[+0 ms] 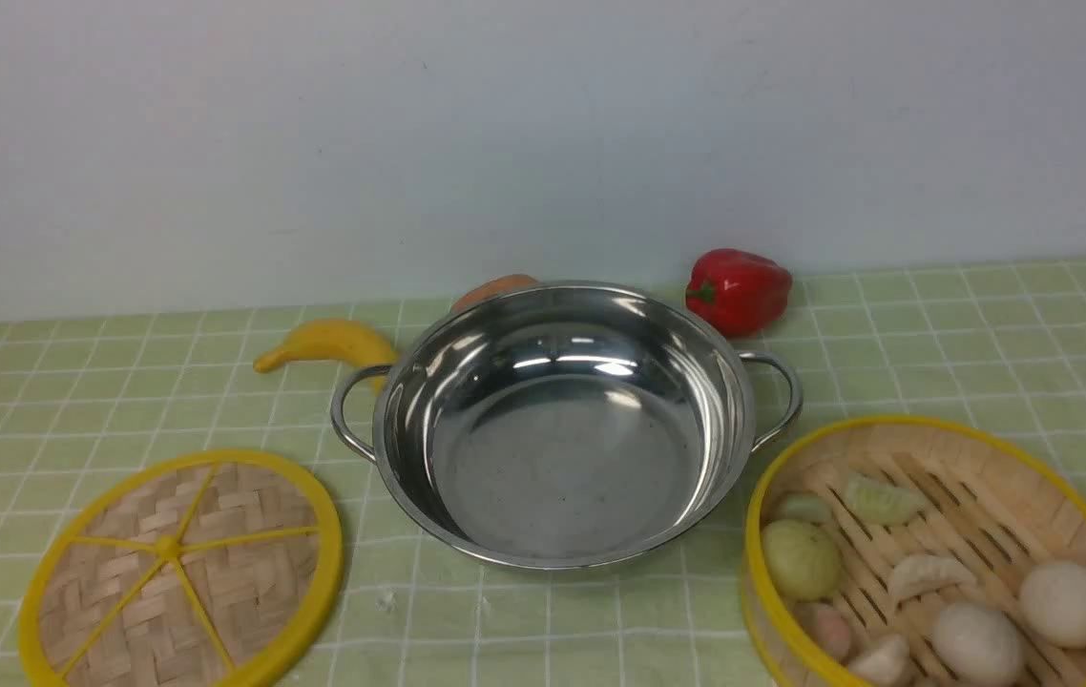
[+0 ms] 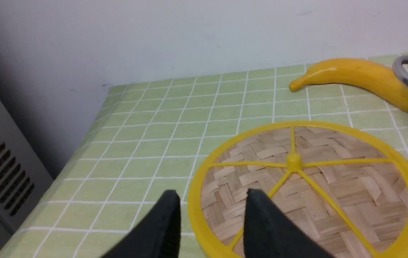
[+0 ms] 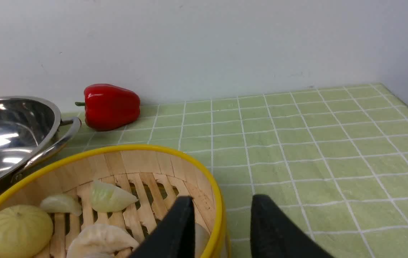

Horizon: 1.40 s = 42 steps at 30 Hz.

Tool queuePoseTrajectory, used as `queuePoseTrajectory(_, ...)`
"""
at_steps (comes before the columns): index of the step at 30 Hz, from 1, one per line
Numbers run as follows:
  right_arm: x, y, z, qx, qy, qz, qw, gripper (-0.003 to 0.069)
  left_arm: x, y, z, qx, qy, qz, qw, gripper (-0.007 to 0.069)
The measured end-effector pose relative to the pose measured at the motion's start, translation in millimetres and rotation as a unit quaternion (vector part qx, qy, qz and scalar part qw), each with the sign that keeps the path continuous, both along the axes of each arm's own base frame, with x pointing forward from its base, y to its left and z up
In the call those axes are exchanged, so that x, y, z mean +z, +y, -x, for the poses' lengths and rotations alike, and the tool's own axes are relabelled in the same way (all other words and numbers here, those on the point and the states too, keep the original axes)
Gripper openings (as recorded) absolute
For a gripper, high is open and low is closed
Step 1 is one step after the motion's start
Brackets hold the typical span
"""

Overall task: Place the steamer in the pot on the green tablecloth, and put the lid on the steamer.
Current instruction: 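Reach for and grasp the rim of the bamboo steamer holding the buns with the right gripper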

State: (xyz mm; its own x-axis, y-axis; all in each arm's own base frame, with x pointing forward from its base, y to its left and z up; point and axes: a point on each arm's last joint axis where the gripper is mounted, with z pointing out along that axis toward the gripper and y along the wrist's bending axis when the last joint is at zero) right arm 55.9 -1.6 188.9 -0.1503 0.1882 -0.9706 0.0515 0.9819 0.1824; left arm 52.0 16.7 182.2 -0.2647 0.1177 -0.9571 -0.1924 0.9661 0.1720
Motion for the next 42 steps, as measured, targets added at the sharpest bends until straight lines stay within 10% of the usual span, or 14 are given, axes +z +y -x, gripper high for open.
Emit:
queuePoseTrajectory(22, 0, 0, 0, 0.000, 0.000, -0.001, 1.000, 0.0242, 0, 0, 0, 0.000, 0.000, 0.001, 1.000, 0.0243)
queuePoseTrajectory(28, 0, 4, 0, 0.002, -0.003, -0.117, 0.993, 0.0242, 0, -1, 0, -0.003, -0.002, 0.014, 1.000, 0.0243)
queuePoseTrajectory(33, 3, 9, 0, 0.008, -0.007, -0.294, 0.956, 0.0242, 5, -7, -2, -0.005, -0.059, 0.163, 0.985, 0.0243)
queuePoseTrajectory(42, 12, 6, -1, 0.001, -0.058, -0.345, 0.937, 0.0242, 9, -13, -4, -0.006, -0.102, 0.340, 0.935, 0.0243)
